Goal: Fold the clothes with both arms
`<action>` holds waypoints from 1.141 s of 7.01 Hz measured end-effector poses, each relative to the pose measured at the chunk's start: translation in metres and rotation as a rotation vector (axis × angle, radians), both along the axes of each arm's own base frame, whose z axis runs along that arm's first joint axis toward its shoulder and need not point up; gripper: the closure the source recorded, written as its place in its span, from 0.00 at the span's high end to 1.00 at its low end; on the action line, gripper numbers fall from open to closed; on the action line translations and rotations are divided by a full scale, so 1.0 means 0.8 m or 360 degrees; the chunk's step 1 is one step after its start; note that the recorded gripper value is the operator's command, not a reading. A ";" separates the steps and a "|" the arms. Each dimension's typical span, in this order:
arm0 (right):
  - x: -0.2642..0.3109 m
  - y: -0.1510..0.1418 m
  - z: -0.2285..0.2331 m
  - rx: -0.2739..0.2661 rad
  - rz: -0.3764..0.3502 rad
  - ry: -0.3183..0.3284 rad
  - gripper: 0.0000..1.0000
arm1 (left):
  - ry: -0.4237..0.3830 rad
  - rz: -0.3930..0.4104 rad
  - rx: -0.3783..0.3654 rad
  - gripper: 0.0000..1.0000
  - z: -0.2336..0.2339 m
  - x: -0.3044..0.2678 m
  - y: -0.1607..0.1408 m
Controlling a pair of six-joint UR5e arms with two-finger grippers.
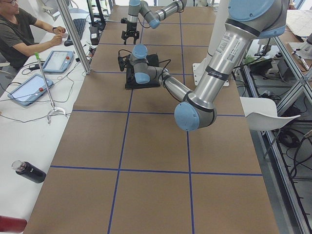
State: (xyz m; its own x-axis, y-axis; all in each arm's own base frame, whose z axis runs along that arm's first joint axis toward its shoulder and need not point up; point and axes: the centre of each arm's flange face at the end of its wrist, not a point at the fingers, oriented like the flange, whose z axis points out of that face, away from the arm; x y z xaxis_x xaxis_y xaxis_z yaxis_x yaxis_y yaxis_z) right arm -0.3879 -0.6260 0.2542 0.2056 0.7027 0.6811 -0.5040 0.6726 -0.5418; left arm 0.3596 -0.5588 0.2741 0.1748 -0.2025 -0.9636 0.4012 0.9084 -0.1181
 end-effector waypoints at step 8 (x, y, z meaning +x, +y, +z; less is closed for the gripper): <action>0.424 0.030 0.295 0.0555 -0.0734 0.0844 1.00 | -0.0747 -0.0162 0.0711 1.00 0.159 -0.283 -0.077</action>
State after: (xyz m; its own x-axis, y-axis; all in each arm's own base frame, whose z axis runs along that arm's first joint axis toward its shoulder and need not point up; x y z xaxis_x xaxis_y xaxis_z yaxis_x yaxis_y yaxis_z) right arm -0.0483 -0.6016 0.4901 0.7843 0.2307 0.5760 -0.2647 0.9640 -0.0256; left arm 0.1333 -0.6206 0.4012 0.5982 0.1621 -0.7848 0.4046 0.7842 0.4704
